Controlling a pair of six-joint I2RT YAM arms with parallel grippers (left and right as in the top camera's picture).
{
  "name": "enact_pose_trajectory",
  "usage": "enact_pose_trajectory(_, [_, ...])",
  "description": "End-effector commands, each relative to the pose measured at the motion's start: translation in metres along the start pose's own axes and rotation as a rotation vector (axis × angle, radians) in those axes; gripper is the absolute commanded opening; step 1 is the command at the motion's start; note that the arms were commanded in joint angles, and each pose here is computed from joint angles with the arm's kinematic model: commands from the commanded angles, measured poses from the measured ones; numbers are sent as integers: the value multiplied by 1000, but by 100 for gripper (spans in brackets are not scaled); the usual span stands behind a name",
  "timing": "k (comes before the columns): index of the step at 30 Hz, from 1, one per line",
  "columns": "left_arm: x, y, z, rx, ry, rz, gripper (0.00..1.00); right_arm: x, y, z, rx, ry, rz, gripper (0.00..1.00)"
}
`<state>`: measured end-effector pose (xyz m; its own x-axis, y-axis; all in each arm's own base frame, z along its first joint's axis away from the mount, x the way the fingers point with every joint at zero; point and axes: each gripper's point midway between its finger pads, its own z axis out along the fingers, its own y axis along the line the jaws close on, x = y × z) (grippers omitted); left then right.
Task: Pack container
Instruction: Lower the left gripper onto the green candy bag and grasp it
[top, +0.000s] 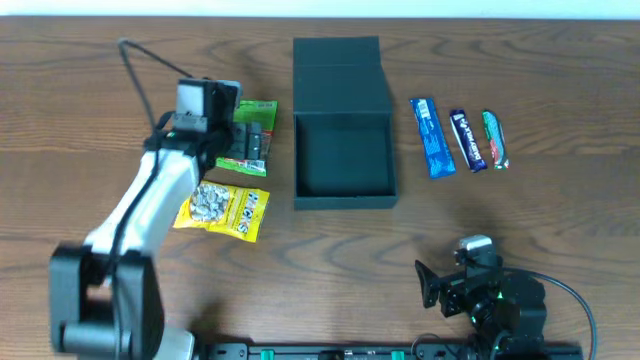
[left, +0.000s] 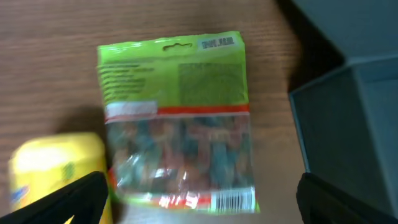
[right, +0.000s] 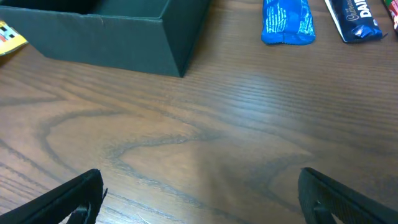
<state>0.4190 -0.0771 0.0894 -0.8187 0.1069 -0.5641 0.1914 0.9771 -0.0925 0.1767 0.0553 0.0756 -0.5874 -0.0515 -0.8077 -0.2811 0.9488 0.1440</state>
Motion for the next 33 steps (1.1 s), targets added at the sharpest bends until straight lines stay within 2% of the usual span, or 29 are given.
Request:
enact_pose_trajectory(1, [0,6,26,-26,19,38,95,1,1,1,-3,-1,-11,99])
enact_pose_trajectory(5, [10,14,51,-51,46,36,84,1,1,1,-3,-1,-10,99])
enact_pose_trajectory(8, [22,20,65,-80,85,34,83,1,1,1,-3,-1,-10,99])
enact_pose_trajectory(11, [33,22,75,-85,119,32,77,1,1,1,-3,-1,-11,99])
enact_pose_trajectory(18, [51,24,88,-83,176,28,37,1,1,1,-3,-1,-11,99])
enact_pose_trajectory(24, [60,24,94,-81,204,25,8,1,1,1,-3,-1,-11,99])
enact_pose_trajectory(25, [60,24,93,-81,202,25,6,1,1,1,-3,-1,-10,99])
enact_pose_trajectory(33, [47,10,86,-69,178,55,6,1,1,1,-3,-1,-11,99])
